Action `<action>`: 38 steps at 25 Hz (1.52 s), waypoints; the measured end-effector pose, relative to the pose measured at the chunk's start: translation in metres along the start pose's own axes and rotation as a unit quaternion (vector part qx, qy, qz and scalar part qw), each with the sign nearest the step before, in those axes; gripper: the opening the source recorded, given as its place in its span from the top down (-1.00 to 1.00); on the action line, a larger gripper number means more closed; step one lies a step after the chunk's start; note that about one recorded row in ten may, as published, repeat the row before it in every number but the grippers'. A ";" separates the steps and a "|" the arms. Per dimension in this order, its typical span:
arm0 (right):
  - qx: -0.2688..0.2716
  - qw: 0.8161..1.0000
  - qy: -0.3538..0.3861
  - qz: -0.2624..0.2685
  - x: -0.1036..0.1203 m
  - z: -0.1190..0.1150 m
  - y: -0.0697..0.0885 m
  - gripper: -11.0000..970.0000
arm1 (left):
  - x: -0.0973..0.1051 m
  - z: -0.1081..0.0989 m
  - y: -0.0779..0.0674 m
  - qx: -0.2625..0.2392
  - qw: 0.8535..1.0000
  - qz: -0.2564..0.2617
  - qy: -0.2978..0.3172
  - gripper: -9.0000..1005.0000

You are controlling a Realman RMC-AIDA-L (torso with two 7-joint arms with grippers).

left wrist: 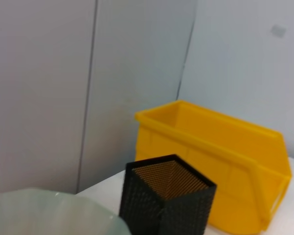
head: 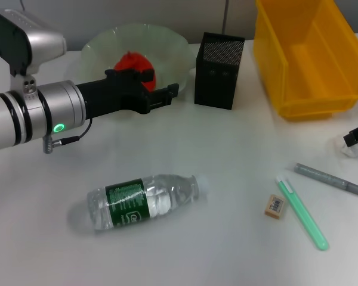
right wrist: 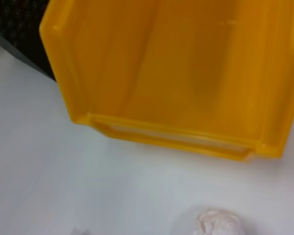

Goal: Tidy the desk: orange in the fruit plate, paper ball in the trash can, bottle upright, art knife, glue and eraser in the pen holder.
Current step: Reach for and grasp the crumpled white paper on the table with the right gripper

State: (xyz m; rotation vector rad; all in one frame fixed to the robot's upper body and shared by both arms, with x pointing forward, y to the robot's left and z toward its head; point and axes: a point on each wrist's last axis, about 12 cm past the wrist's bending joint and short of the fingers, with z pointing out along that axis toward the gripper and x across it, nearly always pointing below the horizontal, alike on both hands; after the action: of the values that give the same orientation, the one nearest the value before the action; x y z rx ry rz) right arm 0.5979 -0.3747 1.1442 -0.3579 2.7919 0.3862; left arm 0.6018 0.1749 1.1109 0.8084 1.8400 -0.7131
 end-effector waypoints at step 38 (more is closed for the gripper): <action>0.008 1.000 0.007 -0.017 -0.007 0.018 0.006 -0.54 | 0.007 -0.013 -0.004 0.043 0.999 0.008 -0.021 -0.32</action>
State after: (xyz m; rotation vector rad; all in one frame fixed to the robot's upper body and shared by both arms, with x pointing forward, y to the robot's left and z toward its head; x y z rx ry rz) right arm 0.6069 -0.3629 1.1315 -0.4041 2.7965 0.3558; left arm 0.5891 0.1837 1.1096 0.8568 1.7735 -0.7983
